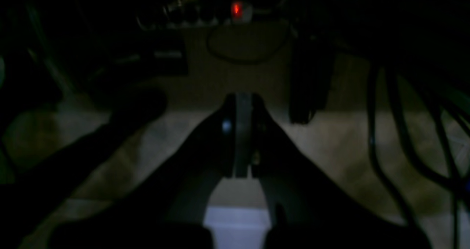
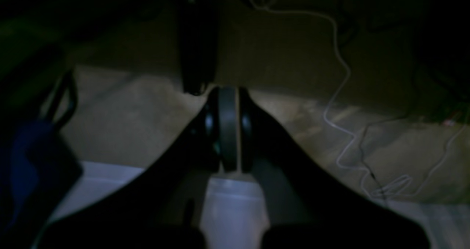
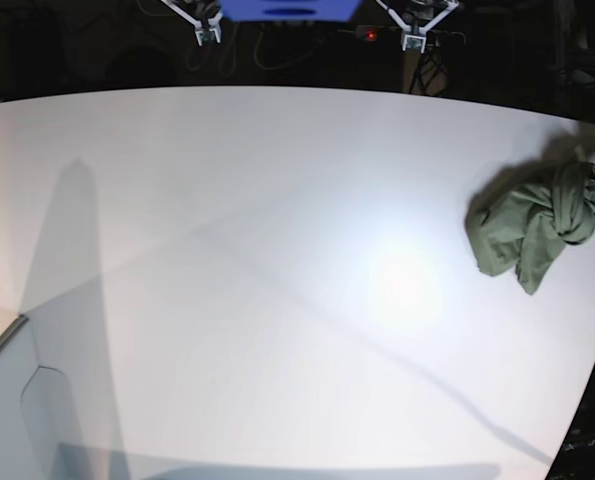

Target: Layout the t-shirt on the table in an organized manner, then fold the t-shirt properly

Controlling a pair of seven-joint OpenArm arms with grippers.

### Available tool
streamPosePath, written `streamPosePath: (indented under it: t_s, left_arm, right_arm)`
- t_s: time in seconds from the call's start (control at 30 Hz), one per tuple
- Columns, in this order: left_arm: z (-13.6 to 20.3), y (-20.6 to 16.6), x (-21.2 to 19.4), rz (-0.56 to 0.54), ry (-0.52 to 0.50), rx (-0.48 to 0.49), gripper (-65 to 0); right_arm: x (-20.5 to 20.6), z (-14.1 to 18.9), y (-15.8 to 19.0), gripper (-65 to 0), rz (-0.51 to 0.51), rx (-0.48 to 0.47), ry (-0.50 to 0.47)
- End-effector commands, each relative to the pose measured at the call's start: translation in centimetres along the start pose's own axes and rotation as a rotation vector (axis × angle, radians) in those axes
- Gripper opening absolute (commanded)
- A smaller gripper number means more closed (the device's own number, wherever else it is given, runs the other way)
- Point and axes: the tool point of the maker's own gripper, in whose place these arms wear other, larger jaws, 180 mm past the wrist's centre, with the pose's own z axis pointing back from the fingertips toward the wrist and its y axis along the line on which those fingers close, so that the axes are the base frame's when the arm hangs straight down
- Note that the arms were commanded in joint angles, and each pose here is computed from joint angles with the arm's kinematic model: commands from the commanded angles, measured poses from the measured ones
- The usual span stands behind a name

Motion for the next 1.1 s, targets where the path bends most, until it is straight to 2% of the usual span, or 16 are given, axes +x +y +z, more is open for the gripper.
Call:
streamPosePath:
  t_s: [0.0, 0.27, 0.53, 0.7, 0.83, 1.0, 1.07]
  left_arm:
    - [0.5, 0.2, -0.4, 0.000, -0.017, 0.002, -65.0]
    - [4.2, 0.1, 1.4, -0.020, -0.179, -0.011, -65.0]
    - [9.5, 0.5, 4.4, -0.048, -0.352, -0.017, -65.0]
    - [13.9, 2.4, 7.6, 0.076, -0.482, -0.015, -65.0]
    - [16.9, 3.9, 9.8, 0.113, -0.566, -0.013, -65.0]
    - [20.7, 4.0, 12.2, 0.082, -0.663, -0.036, -64.9]
    - [22.2, 5.2, 13.3, 0.102, -0.707, -0.013, -64.9]
  right_arm:
    - [-0.2, 0.6, 0.7, -65.0, -0.005, 0.018, -0.033]
    - [3.9, 7.0, -0.1, -65.0, 0.004, 0.007, -0.241]
    - [7.8, 14.3, 0.1, -65.0, 0.008, 0.012, -0.405]
    - [10.8, 19.8, 0.2, -65.0, 0.033, 0.017, -0.533]
    - [13.0, 24.0, 0.1, -65.0, 0.055, 0.019, -0.626]
    - [14.4, 25.5, 0.1, -65.0, 0.058, 0.018, -0.675]
    - [15.1, 25.7, 0.0, -65.0, 0.059, 0.015, -0.696]
